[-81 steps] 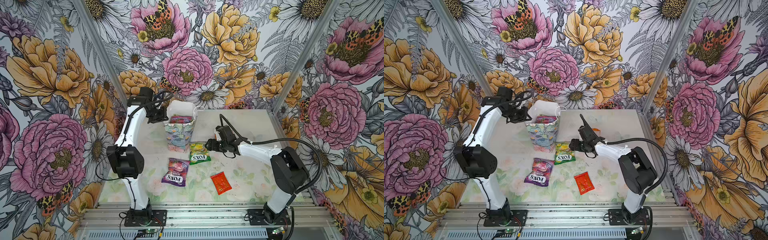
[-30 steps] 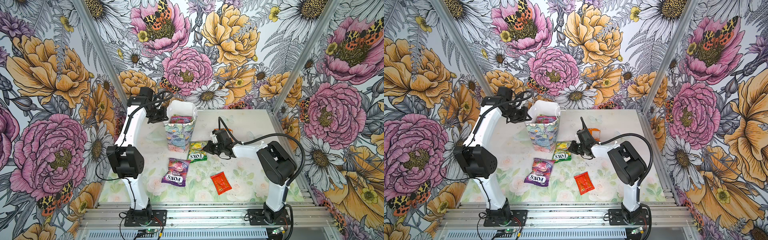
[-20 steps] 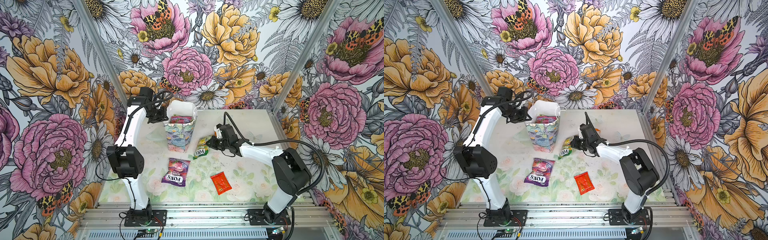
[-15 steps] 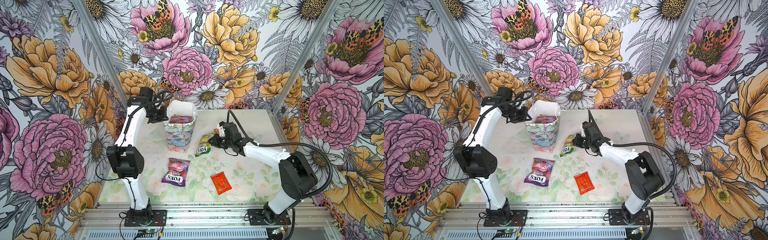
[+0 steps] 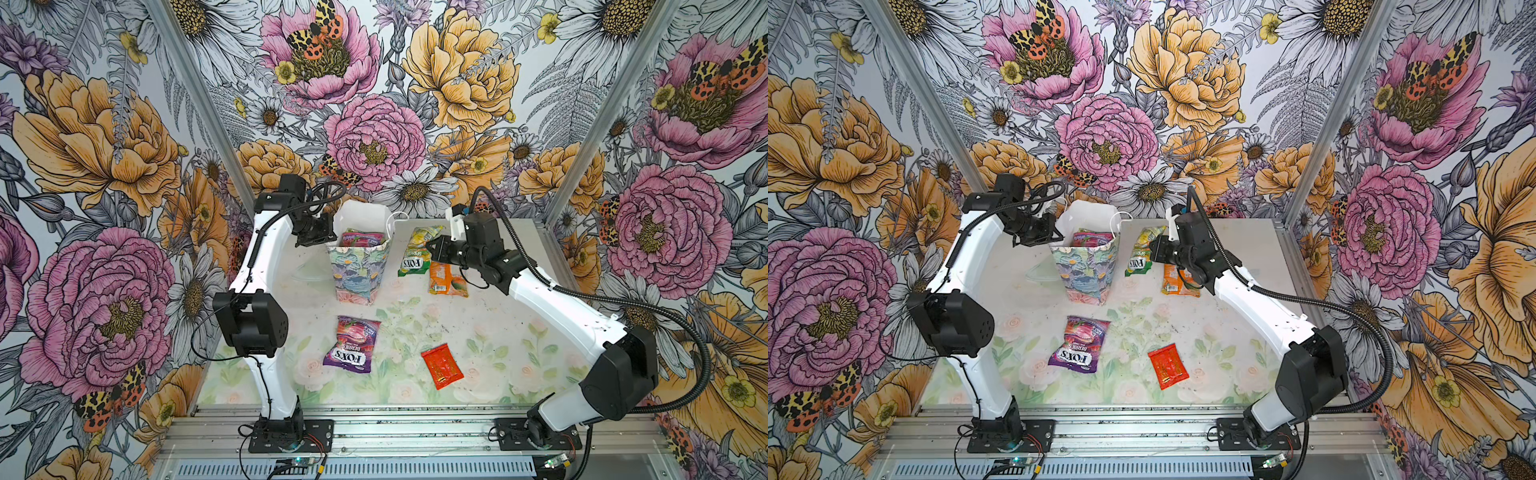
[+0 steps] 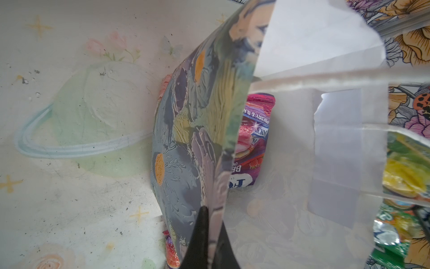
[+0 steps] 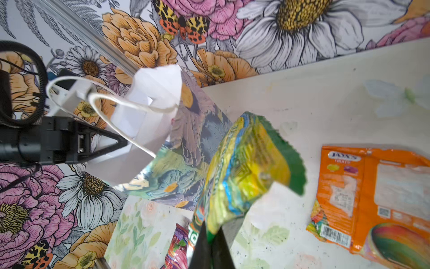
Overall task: Place the snacks into the paper bag
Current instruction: Place the snack in the paper bag.
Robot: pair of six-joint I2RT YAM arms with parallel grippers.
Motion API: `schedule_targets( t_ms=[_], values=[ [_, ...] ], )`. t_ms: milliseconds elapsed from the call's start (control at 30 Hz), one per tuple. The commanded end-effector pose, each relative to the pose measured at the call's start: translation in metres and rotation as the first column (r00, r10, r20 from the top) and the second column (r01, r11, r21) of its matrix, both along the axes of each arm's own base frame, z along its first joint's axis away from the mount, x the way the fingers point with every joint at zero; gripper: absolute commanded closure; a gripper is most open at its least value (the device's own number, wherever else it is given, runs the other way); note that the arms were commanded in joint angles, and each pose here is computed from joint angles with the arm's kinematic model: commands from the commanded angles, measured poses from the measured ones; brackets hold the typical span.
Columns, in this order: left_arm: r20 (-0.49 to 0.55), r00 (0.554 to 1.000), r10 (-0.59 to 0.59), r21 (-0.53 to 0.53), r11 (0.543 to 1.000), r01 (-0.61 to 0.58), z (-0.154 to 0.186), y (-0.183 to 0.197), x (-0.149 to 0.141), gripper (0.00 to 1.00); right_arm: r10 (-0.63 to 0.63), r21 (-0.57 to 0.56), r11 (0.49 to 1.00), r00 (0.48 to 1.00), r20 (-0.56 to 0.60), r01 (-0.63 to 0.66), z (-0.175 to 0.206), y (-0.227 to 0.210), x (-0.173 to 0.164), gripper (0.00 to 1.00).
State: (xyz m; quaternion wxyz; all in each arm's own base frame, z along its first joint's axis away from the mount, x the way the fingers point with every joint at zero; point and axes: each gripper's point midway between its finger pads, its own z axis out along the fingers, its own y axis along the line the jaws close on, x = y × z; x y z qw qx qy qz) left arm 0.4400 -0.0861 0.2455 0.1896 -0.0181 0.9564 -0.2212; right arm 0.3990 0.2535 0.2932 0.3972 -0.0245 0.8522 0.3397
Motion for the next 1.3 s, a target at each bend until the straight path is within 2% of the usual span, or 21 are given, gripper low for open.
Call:
schedule_targets(
  t_ms=[0, 433, 733, 1033, 1267],
  values=[
    [0.067, 0.998, -0.004, -0.030, 1.000, 0.006, 0.024, -0.001, -0.003, 1.00, -0.007, -0.017, 1.000, 0.992, 0.124, 0.010, 0.046, -0.008, 0.004, 1.00],
    [0.064, 0.998, -0.003, -0.031, 1.000, 0.005, 0.023, -0.001, -0.003, 1.00, -0.002, 0.009, 1.000, 0.949, 0.315, -0.001, 0.139, -0.012, 0.005, 1.00],
    [0.067, 0.998, -0.001, -0.029, 1.000, 0.003, 0.023, 0.000, -0.003, 1.00, 0.048, 0.059, 0.995, 0.915, 0.400, -0.078, 0.187, 0.009, 0.007, 1.00],
    [0.066, 0.998, -0.001, -0.031, 1.000, 0.003, 0.024, 0.000, -0.003, 1.00, 0.127, 0.059, 0.984, 0.893, 0.433, -0.168, 0.203, 0.058, 0.016, 1.00],
    [0.069, 0.998, -0.003, -0.033, 0.999, 0.005, 0.025, -0.001, -0.003, 1.00, 0.196, 0.053, 0.970, 0.892, 0.406, -0.237, 0.188, 0.106, 0.031, 1.00]
  ],
)
